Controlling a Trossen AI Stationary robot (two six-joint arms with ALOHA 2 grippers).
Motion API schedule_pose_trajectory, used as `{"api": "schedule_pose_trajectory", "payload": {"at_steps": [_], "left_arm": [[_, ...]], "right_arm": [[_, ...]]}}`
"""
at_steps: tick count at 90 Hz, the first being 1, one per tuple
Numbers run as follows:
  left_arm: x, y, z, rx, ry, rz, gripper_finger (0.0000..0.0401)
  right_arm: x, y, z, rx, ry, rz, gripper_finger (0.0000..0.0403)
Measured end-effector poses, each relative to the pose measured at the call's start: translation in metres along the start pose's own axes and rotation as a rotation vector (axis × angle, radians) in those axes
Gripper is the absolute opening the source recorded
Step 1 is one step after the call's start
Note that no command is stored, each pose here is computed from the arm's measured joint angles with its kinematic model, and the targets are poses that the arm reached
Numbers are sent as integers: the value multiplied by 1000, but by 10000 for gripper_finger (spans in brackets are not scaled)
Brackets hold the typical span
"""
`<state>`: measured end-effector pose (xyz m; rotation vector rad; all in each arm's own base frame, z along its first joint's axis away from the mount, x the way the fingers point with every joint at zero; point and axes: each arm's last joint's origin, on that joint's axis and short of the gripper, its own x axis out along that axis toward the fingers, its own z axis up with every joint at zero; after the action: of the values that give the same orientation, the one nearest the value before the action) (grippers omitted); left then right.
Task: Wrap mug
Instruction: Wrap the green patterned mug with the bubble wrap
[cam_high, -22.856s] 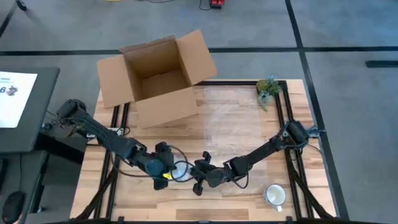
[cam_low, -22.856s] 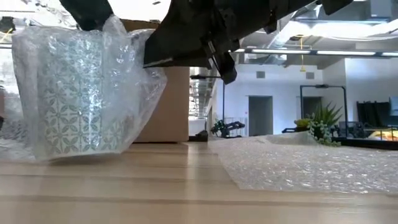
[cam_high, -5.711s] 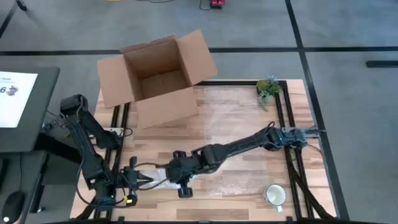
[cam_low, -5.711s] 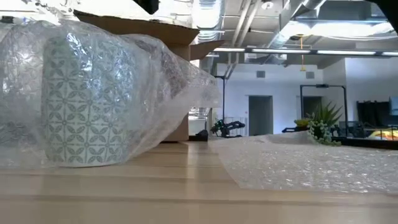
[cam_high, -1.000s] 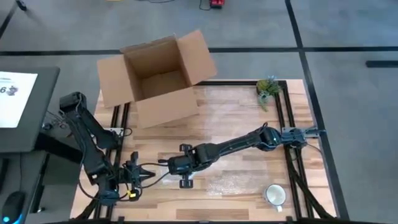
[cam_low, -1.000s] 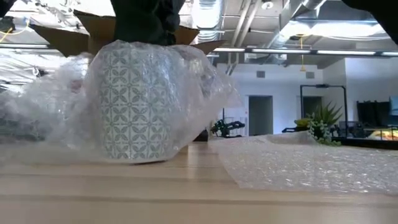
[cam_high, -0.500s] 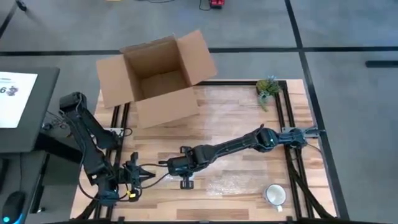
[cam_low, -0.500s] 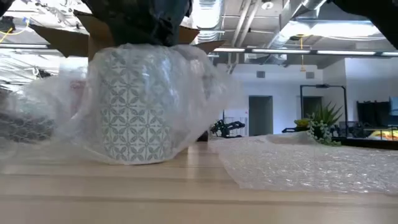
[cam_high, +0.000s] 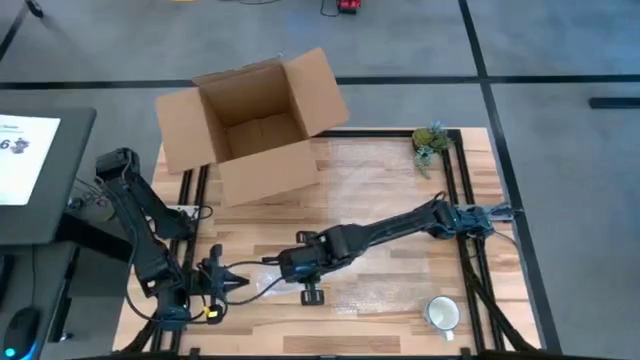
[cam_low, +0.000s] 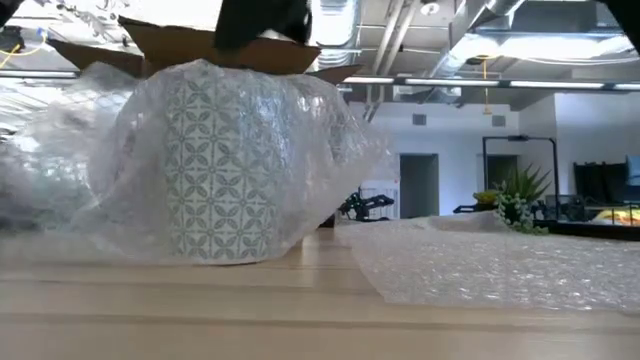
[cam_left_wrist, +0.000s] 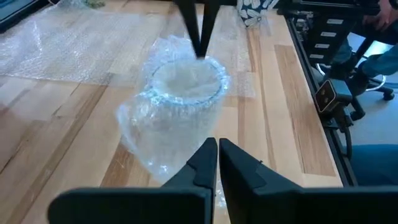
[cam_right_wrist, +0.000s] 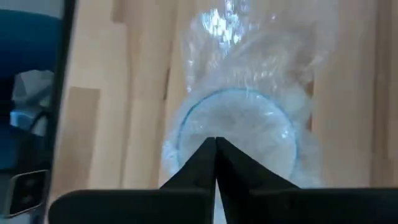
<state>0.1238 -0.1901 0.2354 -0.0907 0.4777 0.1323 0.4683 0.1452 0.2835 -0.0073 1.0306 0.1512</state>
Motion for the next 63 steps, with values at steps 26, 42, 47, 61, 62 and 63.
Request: {"api": "schedule_pose_trajectory", "payload": {"at_steps": [26,42,47,61,62,63], "left_arm": [[0,0,0,0,-1,1,0],[0,0,0,2,0,2,0],[0,0,0,2,-1,2,0],[0,0,0,2,0,3,0],[0,0,0,3,0,3,0],[0,0,0,3,0,2,0]], "right_arm": [[2,-2,18,-46,-180,31,0],[47,-9,-7,-34,-9,16,0],[60,-9,-10,-28,-9,37,0],[89,-16,-24,8,45,47,0],[90,-17,-25,11,47,47,0],[91,-18,-25,14,49,48,0]]}}
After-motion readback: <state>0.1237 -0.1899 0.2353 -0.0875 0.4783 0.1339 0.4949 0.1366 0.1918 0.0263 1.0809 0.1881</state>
